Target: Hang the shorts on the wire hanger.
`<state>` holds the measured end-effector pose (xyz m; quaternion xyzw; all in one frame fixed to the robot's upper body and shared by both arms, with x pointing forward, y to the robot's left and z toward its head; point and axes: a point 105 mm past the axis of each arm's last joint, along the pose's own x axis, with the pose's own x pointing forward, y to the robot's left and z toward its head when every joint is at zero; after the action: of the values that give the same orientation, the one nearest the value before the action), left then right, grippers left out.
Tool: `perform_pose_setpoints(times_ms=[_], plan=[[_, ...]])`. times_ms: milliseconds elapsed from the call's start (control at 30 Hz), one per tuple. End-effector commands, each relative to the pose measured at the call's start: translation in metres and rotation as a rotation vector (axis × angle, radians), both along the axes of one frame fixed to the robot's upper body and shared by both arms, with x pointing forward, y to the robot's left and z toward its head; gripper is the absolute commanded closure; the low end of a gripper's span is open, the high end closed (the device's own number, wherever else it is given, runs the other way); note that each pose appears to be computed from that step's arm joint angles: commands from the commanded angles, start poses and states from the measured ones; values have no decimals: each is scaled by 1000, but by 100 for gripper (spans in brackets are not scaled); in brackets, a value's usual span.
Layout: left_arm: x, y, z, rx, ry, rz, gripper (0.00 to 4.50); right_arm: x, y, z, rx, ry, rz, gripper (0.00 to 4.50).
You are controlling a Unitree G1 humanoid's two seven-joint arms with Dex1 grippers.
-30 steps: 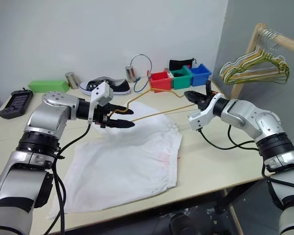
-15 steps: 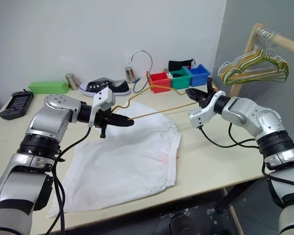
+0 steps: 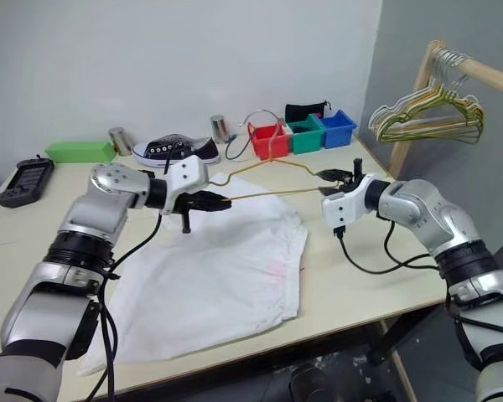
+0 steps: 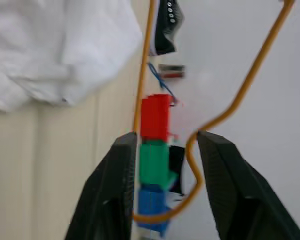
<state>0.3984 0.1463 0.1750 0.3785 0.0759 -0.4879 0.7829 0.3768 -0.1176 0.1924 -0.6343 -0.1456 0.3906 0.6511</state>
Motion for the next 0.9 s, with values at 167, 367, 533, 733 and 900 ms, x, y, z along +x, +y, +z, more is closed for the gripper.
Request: perform_pose_setpoints(times_ms=[167, 367, 533, 733, 900], plan=[[5, -17, 21, 97, -338, -60, 450, 2, -17, 33, 243, 173, -156, 67], [2, -30, 31, 122, -472, -96, 450, 9, -27, 26, 249, 209, -233, 2], [-8, -45, 40, 149, -575, -173, 450, 20, -40, 14, 223, 221, -317, 2], [-12, -49, 38, 202, -635, -205, 450, 31, -50, 14, 192, 182, -369, 2], [-15, -50, 28, 241, -635, -229, 450, 30, -49, 13, 160, 168, -348, 54]])
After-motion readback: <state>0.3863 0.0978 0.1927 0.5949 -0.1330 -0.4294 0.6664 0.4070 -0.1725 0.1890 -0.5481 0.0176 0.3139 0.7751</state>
